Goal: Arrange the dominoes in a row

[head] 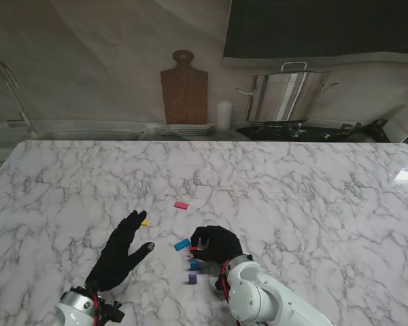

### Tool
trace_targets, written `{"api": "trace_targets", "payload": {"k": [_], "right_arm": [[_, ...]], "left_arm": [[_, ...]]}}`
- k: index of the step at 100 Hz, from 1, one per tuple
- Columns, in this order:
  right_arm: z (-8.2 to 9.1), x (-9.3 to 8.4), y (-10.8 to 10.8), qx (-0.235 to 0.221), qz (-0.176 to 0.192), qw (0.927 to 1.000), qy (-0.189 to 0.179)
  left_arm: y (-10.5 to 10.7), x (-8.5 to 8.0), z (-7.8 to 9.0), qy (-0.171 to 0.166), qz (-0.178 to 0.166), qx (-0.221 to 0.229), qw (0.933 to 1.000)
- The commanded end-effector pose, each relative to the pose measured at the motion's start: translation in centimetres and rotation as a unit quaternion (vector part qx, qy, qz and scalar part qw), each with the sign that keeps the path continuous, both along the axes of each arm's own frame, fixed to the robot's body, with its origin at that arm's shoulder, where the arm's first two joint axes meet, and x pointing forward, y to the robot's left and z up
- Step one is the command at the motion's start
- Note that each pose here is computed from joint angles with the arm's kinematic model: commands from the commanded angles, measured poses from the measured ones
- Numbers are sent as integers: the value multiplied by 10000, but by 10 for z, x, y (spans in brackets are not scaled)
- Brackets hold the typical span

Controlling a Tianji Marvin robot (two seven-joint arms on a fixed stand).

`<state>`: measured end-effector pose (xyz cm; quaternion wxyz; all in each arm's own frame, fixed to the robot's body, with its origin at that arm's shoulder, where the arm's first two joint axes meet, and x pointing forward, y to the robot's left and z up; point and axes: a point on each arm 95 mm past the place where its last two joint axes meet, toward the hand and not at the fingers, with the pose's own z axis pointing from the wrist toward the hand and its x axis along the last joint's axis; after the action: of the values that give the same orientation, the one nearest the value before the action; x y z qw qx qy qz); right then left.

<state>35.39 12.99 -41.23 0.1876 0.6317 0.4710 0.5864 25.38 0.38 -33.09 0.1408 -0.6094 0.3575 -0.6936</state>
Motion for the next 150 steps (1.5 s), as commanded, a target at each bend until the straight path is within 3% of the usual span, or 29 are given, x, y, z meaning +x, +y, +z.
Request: {"api": "trace_targets", "payload": {"k": [1,103,125,150], "right_arm": [[-2,-2,0,-38,-5,10000,52],[3,-2,-2,30,-44,10000,-54],[14,-2,-3,109,-66,9998,-172],[37,-6,-9,248,-63,9989,-386]], "left_arm": [[-2,-2,-1,49,-58,-3,10000],[-3,-2,-2,53,-67,3,10000],[-2,-2,-1,46,-62,6,10000],[-2,-2,-1,38,-50,7,10000]]}}
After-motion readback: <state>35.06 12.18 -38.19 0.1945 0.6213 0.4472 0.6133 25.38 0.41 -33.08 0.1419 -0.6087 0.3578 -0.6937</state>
